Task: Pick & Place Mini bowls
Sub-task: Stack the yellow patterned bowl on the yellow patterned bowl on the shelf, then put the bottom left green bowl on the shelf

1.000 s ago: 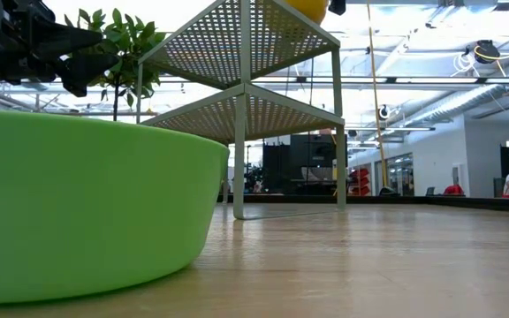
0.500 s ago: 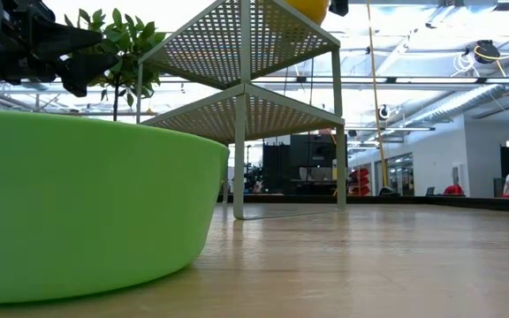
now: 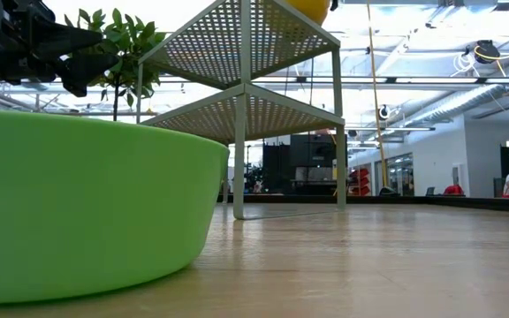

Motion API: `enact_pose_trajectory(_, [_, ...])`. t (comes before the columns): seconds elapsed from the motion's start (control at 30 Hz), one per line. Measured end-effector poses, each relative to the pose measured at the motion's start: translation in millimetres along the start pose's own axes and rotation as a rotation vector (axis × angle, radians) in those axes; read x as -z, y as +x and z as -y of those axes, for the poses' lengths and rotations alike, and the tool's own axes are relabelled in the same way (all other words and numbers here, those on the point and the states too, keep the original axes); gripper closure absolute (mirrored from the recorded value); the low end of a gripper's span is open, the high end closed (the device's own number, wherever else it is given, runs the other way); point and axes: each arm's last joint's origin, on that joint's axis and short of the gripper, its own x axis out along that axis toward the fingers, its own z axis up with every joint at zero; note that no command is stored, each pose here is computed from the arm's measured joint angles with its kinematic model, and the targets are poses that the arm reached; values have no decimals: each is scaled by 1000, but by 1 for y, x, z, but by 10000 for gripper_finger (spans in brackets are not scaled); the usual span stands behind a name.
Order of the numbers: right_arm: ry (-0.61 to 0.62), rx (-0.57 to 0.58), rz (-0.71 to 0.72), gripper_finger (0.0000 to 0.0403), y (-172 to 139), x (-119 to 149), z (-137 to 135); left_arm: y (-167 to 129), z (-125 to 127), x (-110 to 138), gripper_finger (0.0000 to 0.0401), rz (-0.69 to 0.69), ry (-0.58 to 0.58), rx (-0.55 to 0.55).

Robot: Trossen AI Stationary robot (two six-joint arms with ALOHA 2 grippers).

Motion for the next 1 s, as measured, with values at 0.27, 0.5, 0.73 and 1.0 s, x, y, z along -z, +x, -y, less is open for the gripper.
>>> enact_pose_trajectory(0.27, [-148,-47,59,308,4,-5,-18,0,0,0,132,0,0,0])
enact_pose_trajectory(0.5, [-270,-102,74,322,-6,-1,-41,0,0,0,132,0,0,0])
enact_pose_trajectory(0.73, [-301,-126,-140,341,-41,34,-50,0,0,0,132,0,0,-1])
enact_pose_trajectory(1.0, [-338,-247,49,377,-85,79,-78,0,0,0,132,0,0,0])
